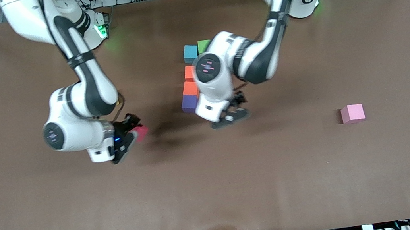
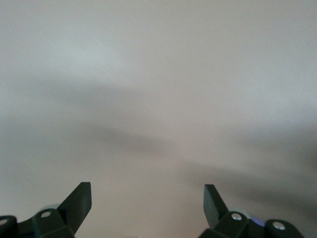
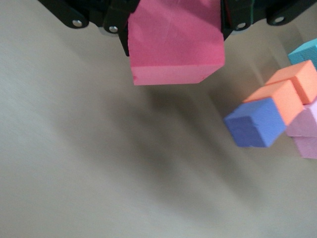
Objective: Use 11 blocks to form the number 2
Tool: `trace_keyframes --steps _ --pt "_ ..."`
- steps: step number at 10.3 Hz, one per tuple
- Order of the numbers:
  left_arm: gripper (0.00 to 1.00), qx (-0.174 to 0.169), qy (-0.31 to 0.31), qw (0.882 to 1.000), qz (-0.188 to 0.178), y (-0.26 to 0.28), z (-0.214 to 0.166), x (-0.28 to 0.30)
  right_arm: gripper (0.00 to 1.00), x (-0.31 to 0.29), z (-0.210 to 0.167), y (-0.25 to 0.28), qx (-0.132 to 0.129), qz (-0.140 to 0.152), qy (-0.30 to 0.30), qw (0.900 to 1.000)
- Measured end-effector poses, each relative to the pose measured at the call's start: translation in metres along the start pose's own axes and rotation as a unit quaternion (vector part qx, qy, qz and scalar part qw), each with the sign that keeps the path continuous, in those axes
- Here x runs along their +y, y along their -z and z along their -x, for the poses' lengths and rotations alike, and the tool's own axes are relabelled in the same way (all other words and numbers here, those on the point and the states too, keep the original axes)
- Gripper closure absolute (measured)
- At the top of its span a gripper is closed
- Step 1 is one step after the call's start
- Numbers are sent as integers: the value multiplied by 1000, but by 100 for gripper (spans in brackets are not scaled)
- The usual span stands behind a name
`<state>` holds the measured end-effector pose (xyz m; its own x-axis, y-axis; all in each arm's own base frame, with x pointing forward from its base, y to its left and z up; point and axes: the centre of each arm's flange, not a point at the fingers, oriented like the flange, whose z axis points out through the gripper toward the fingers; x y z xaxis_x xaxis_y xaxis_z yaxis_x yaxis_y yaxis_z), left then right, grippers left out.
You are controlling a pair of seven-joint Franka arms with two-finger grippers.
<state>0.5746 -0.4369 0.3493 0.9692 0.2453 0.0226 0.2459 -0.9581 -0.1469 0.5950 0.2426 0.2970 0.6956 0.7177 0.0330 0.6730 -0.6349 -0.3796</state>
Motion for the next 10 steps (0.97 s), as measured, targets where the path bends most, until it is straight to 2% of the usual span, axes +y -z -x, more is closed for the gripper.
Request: trace_keyframes --steps 1,3,6,8,10 --pt "0 -5 14 1000 -6 2 -29 -29 38 -27 -15 -8 -1 6 22 1000" --pt "0 -18 21 999 -25 -8 -82 -92 38 -87 -49 -23 13 31 75 997" --pt "0 -41 -15 999 -30 -24 -148 -203 38 -159 -86 -58 20 55 146 987" --pt "0 -43 -57 997 -12 -40 -176 -279 38 -187 -103 -78 15 64 196 978" --pt "0 -42 -72 997 3 -75 -174 -334 38 -207 -114 -99 25 84 231 969"
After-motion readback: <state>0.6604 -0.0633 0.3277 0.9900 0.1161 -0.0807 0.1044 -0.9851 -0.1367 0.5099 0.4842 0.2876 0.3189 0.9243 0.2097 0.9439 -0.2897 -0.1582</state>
